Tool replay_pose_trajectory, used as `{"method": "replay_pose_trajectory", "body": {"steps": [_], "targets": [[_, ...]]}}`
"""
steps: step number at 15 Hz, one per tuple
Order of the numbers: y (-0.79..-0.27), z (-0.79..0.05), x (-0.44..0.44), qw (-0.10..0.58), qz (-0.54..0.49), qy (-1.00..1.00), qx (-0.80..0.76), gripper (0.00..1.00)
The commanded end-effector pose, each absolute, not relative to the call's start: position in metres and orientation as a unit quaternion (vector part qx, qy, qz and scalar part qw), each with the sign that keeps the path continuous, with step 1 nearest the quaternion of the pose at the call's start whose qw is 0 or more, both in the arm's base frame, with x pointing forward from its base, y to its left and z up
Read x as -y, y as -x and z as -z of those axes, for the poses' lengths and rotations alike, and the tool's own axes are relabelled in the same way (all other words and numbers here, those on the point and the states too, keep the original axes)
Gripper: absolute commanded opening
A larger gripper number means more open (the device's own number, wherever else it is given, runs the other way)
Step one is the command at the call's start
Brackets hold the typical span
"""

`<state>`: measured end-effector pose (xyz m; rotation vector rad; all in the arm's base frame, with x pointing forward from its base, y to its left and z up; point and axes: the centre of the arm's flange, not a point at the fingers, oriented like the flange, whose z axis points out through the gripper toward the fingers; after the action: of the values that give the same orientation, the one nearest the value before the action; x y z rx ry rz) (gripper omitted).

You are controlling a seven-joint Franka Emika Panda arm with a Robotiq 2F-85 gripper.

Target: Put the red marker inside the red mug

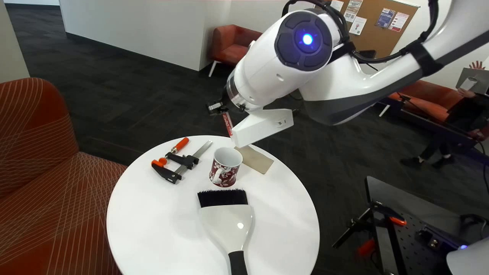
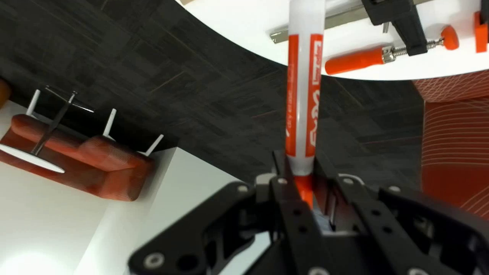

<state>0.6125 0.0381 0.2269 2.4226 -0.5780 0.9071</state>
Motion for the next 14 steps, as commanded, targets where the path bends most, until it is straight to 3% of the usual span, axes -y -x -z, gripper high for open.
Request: {"method": "replay_pose_trajectory", "body": {"steps": [1,14], "targets": [[-0.62,-0.205,-0.041,0.266,-0.375,-0.858,0.231,0.05],[-0.613,-0.143,-0.043,0.335,-0.391,-0.811,0.278,0.05]]}}
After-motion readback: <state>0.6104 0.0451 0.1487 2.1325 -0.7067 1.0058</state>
